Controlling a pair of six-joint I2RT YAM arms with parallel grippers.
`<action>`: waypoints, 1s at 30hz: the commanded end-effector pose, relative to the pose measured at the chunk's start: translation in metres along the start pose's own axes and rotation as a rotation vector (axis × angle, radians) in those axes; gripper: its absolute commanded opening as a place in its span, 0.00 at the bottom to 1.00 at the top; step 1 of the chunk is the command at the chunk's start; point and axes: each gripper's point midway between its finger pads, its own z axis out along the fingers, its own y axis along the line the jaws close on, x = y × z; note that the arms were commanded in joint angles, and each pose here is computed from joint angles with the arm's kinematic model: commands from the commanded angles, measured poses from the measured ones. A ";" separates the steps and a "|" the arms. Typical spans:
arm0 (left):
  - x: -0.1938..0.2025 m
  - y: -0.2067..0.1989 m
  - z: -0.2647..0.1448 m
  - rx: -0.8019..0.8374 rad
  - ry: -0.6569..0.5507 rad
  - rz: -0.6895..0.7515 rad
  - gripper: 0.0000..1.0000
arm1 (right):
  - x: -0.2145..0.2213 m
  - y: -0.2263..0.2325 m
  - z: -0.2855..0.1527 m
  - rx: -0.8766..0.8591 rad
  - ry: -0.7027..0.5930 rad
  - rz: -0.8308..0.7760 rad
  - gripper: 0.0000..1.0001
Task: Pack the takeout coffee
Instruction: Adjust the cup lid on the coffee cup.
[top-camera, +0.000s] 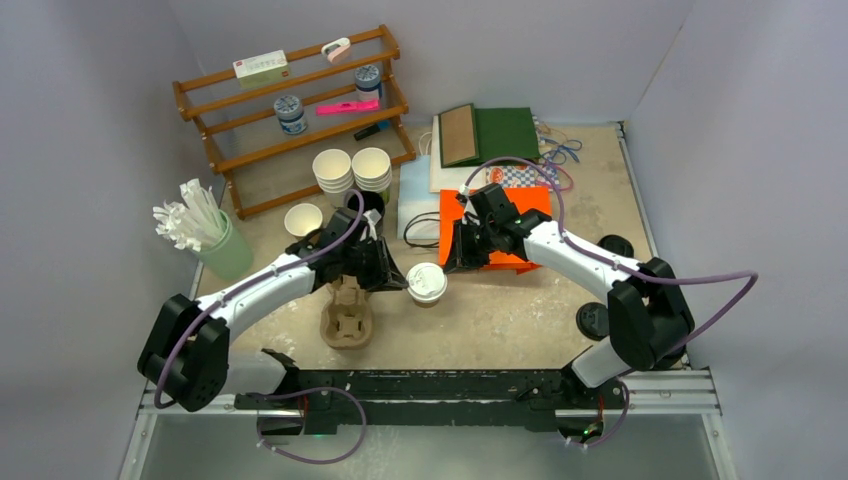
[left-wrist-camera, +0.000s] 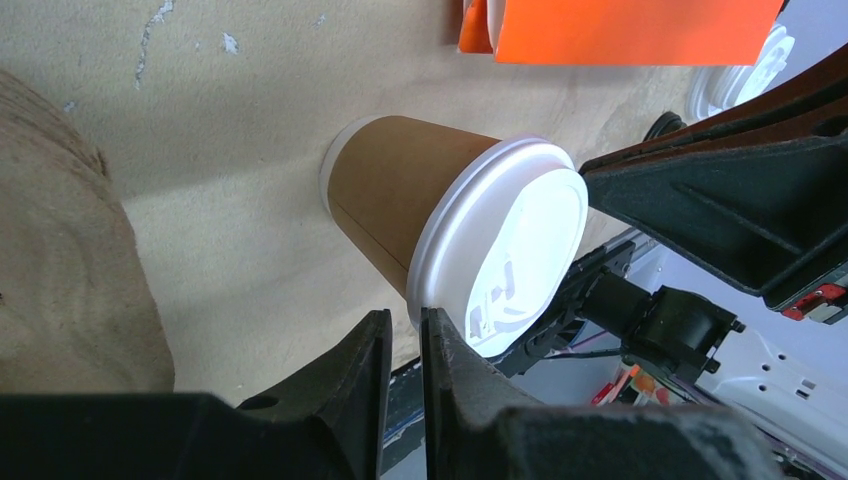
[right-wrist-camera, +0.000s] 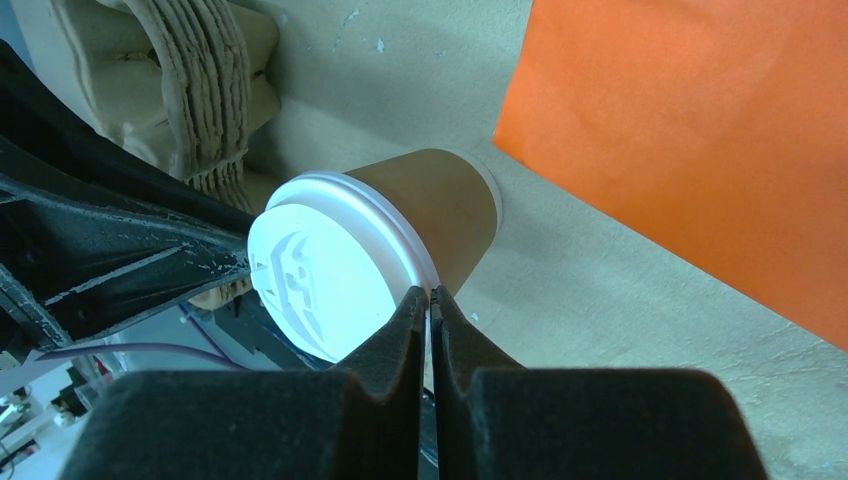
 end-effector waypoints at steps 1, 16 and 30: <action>0.001 -0.001 0.006 0.021 0.009 0.011 0.18 | 0.012 -0.006 0.004 0.008 0.041 0.002 0.06; 0.018 0.037 0.017 -0.093 0.049 0.021 0.13 | 0.042 -0.047 0.018 0.131 0.103 0.021 0.04; -0.035 -0.011 -0.025 -0.163 -0.065 0.195 0.18 | 0.020 -0.022 0.005 0.090 0.070 0.030 0.06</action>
